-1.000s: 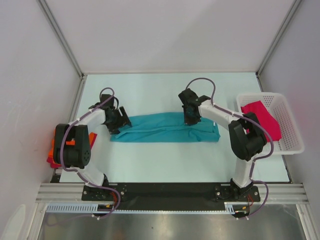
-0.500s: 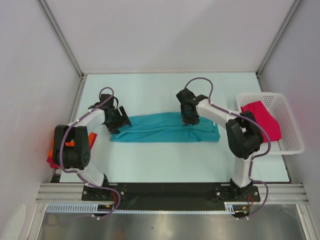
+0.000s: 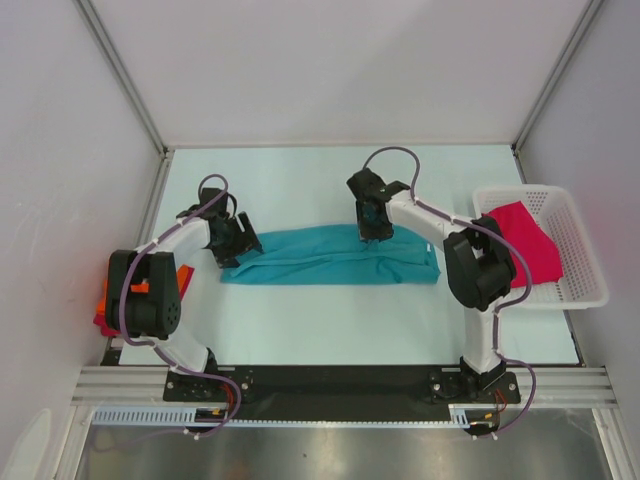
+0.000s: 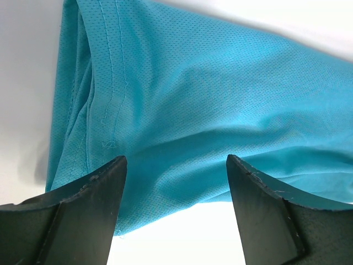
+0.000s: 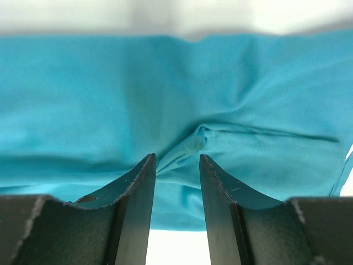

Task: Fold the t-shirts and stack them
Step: Fold the other side of the tshirt into a rectangle

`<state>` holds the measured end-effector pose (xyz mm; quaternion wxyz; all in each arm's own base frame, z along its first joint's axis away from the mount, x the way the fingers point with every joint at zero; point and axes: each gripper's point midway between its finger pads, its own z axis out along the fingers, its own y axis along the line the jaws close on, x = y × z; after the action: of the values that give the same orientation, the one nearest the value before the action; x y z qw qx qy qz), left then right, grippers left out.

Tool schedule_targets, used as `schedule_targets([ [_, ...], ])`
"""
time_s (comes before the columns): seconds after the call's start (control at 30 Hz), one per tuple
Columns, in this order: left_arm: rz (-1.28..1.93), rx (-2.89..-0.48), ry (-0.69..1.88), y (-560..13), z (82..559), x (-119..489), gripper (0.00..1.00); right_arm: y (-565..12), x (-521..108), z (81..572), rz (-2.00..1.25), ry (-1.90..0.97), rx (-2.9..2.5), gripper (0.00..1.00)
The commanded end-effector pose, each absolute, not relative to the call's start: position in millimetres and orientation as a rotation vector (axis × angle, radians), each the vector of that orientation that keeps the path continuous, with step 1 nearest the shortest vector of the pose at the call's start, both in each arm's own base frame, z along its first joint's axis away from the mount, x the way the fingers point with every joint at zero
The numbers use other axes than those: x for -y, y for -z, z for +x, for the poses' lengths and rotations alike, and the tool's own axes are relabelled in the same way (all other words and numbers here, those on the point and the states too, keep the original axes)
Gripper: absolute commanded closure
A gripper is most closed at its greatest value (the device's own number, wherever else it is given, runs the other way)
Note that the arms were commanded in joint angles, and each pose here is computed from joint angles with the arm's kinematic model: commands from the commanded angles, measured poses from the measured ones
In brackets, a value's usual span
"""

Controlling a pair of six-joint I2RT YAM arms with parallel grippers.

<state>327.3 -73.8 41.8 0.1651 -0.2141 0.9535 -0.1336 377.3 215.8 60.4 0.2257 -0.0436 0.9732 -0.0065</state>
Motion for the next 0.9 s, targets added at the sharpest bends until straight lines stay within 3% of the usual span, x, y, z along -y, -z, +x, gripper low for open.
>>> schedule_targets([
  [0.0,-0.567,-2.655,0.376,-61,340,73,0.22,-68,-213,396,-0.107,0.048,-2.648,0.57],
  [0.5,-0.560,-2.654,0.385,-62,342,74,0.22,-55,-200,398,-0.071,0.084,-2.669,0.59],
  [0.6,-0.559,-2.656,0.384,-62,341,74,0.22,-55,-198,396,-0.069,0.084,-2.669,0.66],
  [0.63,-0.558,-2.654,0.383,-62,341,74,0.22,-57,-199,395,-0.069,0.078,-2.666,0.78],
  [0.73,-0.558,-2.651,0.383,-64,341,74,0.21,-60,-199,395,-0.064,0.071,-2.661,1.00],
  [0.87,-0.553,-2.647,0.388,-65,342,75,0.22,-65,-199,394,-0.062,0.072,-2.650,1.00],
])
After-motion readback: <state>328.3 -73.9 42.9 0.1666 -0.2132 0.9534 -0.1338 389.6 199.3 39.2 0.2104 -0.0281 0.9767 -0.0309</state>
